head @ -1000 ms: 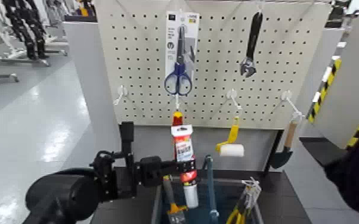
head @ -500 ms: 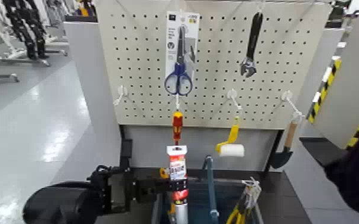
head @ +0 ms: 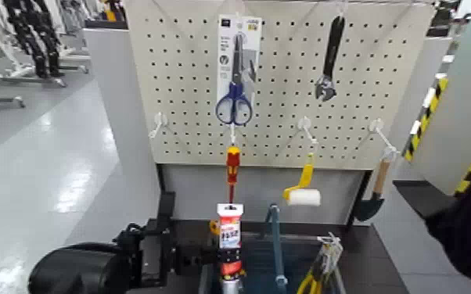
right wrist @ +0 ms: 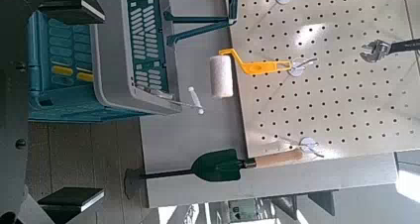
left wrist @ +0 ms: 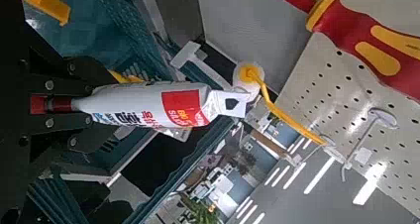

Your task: Put the red glue tube into the crate.

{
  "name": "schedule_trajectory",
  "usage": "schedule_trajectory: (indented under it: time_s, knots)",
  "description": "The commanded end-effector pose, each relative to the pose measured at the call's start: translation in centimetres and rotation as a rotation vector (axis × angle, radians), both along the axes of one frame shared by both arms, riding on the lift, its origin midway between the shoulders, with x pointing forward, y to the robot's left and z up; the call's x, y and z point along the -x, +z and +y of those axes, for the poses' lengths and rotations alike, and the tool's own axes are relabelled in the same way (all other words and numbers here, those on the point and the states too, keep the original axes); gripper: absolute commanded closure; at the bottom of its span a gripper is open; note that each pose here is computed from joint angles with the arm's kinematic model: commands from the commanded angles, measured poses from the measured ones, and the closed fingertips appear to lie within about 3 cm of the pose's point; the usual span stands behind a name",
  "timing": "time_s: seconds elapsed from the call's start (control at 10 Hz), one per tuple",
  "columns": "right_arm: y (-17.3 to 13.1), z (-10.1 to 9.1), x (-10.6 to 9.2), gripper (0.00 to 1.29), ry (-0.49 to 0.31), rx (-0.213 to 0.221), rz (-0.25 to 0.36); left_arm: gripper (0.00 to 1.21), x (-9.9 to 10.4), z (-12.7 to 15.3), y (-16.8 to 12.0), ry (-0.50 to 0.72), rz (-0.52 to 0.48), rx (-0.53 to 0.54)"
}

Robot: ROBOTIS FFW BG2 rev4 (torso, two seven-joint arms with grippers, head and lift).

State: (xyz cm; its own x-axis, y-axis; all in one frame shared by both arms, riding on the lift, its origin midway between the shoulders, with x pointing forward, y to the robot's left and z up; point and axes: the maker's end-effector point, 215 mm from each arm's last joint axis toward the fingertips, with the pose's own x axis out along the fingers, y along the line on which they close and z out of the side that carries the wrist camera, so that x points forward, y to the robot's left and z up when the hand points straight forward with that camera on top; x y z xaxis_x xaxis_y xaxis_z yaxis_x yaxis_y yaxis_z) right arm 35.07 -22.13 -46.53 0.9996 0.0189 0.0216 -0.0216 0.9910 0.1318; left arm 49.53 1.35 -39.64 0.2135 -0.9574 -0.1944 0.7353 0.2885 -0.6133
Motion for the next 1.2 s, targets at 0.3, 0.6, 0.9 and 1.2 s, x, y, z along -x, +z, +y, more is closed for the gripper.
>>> schedule_trajectory:
  time_s: [0.3,0.6,0.9,1.2]
  knots:
    - [0.0,-0.1,0.1,0.08,-0.008,-0.007,-0.001,0.0,-0.5,0.1,0.2,0.006,-0.016,-0.012]
    - [0.0,-0.1,0.1,0.08,-0.007,-0.007,-0.003,0.0,-0.7,-0.1,0.8,0.007,-0.033,-0.007]
    - [0.0,-0.1,0.1,0.08,-0.007,-0.007,-0.004,0.0,-1.3,-0.1,1.7,0.012,-0.082,-0.027]
    - [0.0,-0.1,0.1,0.08,-0.007,-0.007,-0.003,0.0,-3.4,1.9,4.5,0.09,-0.334,-0.226]
